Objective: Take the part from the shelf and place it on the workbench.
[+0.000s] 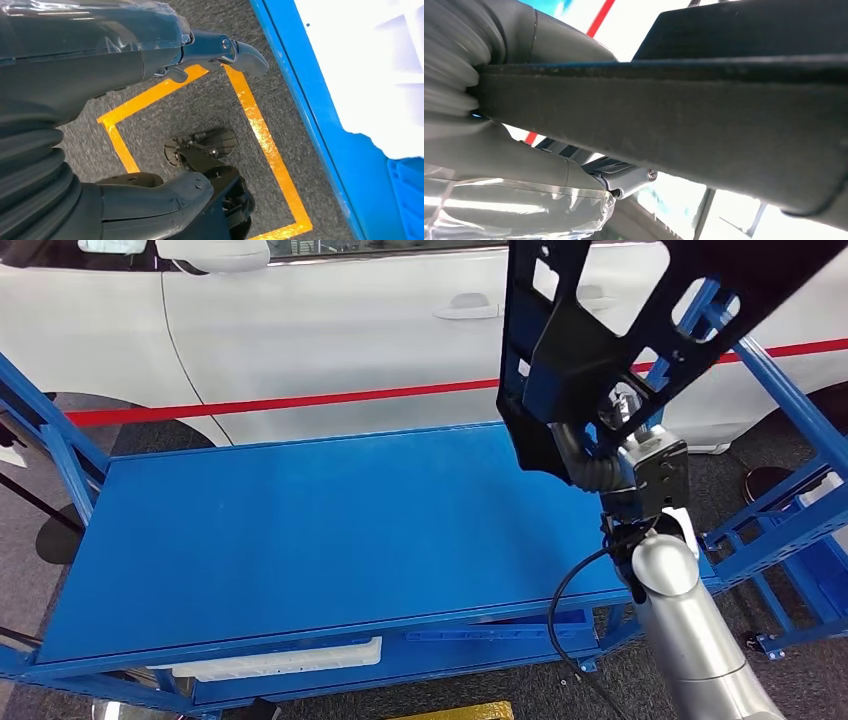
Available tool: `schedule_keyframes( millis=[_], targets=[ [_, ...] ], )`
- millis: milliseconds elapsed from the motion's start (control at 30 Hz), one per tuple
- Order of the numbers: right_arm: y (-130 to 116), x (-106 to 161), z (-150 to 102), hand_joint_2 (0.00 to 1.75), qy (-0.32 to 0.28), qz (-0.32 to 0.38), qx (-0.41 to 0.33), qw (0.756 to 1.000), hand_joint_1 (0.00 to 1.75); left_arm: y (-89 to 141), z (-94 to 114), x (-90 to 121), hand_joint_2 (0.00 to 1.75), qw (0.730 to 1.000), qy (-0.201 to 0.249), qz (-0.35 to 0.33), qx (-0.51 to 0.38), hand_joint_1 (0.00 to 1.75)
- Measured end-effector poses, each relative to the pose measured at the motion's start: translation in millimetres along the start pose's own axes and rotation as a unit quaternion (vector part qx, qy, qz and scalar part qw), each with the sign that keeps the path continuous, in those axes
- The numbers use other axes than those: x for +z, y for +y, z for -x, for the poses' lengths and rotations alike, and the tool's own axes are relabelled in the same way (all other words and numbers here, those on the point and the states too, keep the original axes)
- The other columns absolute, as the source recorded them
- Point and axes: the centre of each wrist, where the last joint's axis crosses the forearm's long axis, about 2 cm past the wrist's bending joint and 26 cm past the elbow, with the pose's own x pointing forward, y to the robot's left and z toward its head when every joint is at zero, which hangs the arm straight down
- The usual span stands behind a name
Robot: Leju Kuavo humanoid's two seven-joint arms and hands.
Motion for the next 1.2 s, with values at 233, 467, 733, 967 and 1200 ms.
schedule_keyframes(
  millis=[233, 467, 733, 967, 1200],
  targets=[
    [19.5, 60.4, 12.8, 1.75, 0.024, -0.008, -0.049, 0.998, 1.75, 0.3, 5.6, 3.5, 1.75, 1.0, 0.009, -0.011, 0.024, 0.0],
    [36.4, 112.6, 17.8, 1.75, 0.072, 0.008, -0.1, 0.992, 1.75, -0.9, 12.4, 8.3, 1.75, 0.999, 0.023, -0.013, 0.029, 0.0],
    [37.7, 138.8, 22.5, 1.75, 0.107, 0.015, -0.107, 0.988, 1.75, -4.7, 12.9, 9.4, 1.75, 0.999, 0.034, -0.01, 0.02, 0.0],
    [31.2, 124.8, 20.0, 1.75, 0.089, 0.006, -0.116, 0.989, 1.75, -3.3, 12.5, 8.9, 1.75, 0.999, 0.035, -0.009, 0.019, 0.0],
    [5.6, 78.7, -2.1, 1.75, 0.019, 0.006, -0.133, 0.991, 1.75, 2.8, 14.6, 9.2, 1.75, 0.999, 0.036, -0.014, 0.018, 0.0]
  ],
)
